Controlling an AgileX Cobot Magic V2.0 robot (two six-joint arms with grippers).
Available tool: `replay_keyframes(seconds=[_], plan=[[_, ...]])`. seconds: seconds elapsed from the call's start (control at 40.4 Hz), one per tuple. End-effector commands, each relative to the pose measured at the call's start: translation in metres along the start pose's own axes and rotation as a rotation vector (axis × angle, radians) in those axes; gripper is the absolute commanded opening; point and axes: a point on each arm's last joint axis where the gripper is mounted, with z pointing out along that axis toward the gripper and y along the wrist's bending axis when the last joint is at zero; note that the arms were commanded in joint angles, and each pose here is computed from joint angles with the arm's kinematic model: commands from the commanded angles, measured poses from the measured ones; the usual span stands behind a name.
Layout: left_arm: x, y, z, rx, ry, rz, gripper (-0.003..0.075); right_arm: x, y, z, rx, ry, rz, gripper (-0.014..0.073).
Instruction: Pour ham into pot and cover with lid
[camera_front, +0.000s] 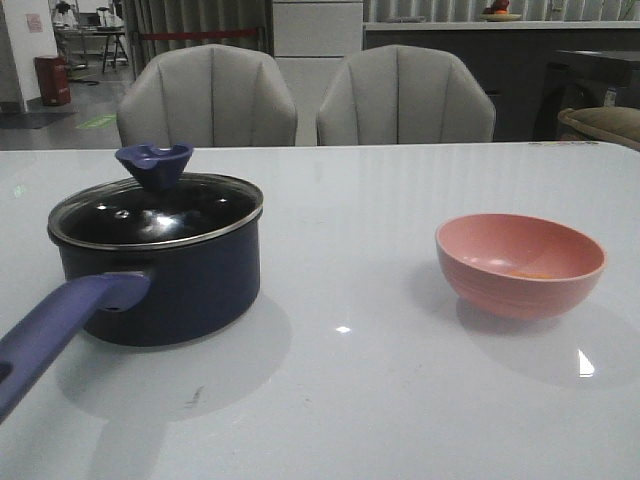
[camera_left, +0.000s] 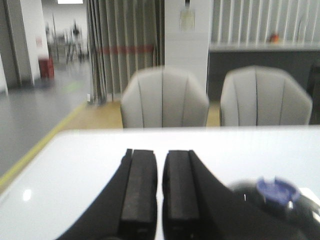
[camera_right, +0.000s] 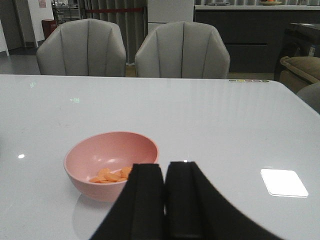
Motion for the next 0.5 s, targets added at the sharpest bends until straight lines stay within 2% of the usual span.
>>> replay_keyframes(seconds=[0.0,0.322,0.396,0.471], plan=[[-0.016,-0.001,0.008,0.009,0.013,-0.042,0.0134,-0.01,0.001,-0.002,-0.003,-0.1,-0.018,0.0149],[-0.011,-0.001,0.023,0.007,0.067,-0.048,0.0141,-0.01,0.001,-0.002,-0.003,-0.1,-0.018,0.0149],[-0.009,-0.001,0.027,0.006,0.089,-0.048,0.0185,-0.01,0.001,-0.002,-0.003,-0.1,-0.018,0.0149],[-0.008,-0.001,0.031,0.005,0.107,-0.048,0.0294,-0.01,0.001,-0.002,-0.003,-0.1,-0.018,0.0149]])
